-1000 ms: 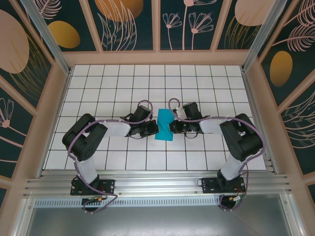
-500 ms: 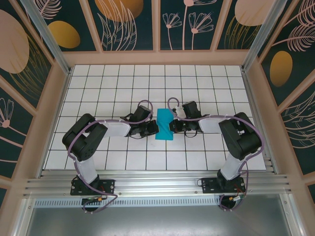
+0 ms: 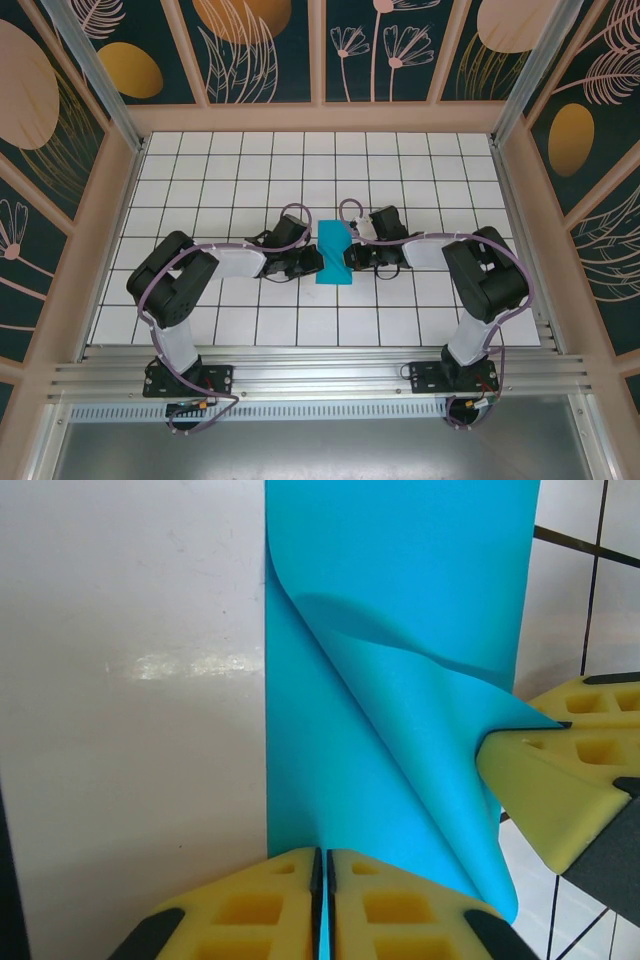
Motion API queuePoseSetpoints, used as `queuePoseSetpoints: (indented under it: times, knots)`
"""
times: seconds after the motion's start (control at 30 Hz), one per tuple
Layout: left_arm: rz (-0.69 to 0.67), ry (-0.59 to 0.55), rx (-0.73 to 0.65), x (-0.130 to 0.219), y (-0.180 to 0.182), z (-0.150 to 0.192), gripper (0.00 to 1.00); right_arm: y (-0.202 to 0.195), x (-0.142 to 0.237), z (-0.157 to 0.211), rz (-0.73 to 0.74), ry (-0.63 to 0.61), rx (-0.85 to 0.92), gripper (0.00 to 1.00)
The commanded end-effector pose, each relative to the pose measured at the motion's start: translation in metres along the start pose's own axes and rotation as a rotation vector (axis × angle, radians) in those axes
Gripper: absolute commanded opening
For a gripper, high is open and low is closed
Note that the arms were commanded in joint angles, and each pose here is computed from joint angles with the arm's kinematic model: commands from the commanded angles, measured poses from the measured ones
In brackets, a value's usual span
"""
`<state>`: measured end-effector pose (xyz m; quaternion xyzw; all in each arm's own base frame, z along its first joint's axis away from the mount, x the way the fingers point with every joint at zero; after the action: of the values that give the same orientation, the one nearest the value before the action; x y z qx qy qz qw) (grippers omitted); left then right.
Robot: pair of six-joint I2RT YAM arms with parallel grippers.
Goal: Fold a paper plane with a square sheet of paper (pick it up from the middle)
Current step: Fold the triangle a second time at the center of the table.
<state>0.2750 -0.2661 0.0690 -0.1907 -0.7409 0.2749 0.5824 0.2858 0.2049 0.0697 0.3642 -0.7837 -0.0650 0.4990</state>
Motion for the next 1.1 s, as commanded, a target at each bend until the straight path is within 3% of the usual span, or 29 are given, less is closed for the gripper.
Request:
queuePoseSetpoints:
  times: [0.0,0.2,0.33,0.6,1.07]
  knots:
    - [-0.011,-0.045,-0.009,0.013,-0.010,-0.007,0.19,-0.008,-0.006,0.007,0.037,0.042,-0.003,0.10]
    - [0.059,-0.160,0.025,0.034,-0.036,-0.028,0.22,-0.009,-0.007,0.008,0.037,0.047,-0.006,0.10]
    - [0.179,-0.209,0.081,0.040,-0.054,-0.045,0.24,-0.009,-0.009,0.009,0.035,0.053,-0.008,0.10]
    - [0.287,-0.176,0.151,0.015,-0.069,-0.065,0.23,-0.010,-0.009,0.011,0.036,0.055,-0.012,0.10]
    - [0.201,-0.111,0.208,-0.015,-0.045,-0.058,0.17,-0.011,-0.011,0.011,0.038,0.056,-0.013,0.10]
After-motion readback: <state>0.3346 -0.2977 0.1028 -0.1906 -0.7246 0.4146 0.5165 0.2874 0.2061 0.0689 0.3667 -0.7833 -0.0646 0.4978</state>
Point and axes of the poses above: each hand's point on the last joint's axis, 136 mm out from that joint toward the fingers, its own x axis back along the fingers, its own y axis along the line the jaws close on, z = x × y, the point moved 7 cm from there along x, back along the fingers, and after that the axes turned 3 degrees about x, right-handed, at the moved point
